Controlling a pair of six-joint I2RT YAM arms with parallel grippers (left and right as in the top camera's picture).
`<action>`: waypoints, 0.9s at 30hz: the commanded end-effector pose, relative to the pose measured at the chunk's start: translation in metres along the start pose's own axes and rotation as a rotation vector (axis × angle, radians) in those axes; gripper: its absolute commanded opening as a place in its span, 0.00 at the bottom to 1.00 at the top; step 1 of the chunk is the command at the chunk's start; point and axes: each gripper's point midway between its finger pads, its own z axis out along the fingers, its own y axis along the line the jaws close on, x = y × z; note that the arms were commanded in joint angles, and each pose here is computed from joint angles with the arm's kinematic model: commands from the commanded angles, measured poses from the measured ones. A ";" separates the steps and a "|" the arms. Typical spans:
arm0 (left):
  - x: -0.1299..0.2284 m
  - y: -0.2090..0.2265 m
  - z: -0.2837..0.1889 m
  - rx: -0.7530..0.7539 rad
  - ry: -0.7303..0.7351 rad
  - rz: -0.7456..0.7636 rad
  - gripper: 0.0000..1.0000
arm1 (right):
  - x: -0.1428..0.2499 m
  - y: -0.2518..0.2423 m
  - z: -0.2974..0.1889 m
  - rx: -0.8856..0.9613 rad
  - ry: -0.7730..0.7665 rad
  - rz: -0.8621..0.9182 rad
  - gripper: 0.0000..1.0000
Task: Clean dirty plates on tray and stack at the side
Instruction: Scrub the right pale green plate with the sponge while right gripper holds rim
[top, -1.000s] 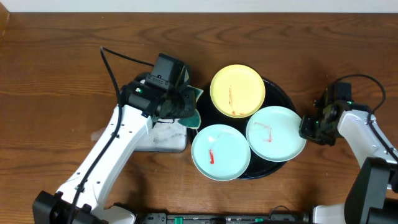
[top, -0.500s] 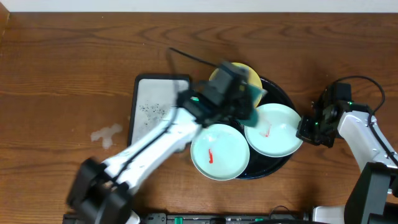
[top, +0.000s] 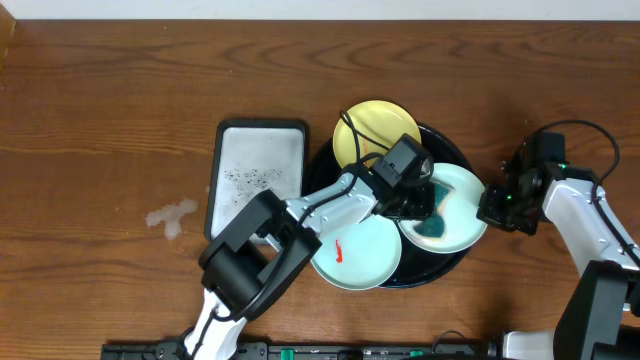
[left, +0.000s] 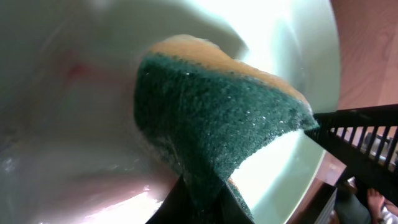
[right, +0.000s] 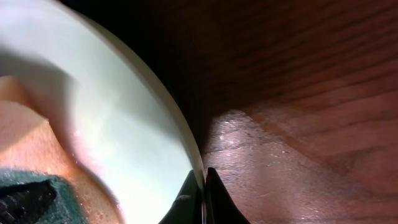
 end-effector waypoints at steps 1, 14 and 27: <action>0.011 0.031 0.019 -0.077 0.052 -0.035 0.07 | -0.002 0.007 -0.005 -0.018 -0.018 -0.008 0.01; -0.015 0.109 -0.039 -0.681 -0.064 0.082 0.07 | 0.002 0.013 -0.003 0.007 -0.013 -0.051 0.01; -0.018 0.011 0.009 -0.163 -0.035 -0.027 0.07 | 0.003 0.013 -0.003 0.008 -0.010 -0.050 0.01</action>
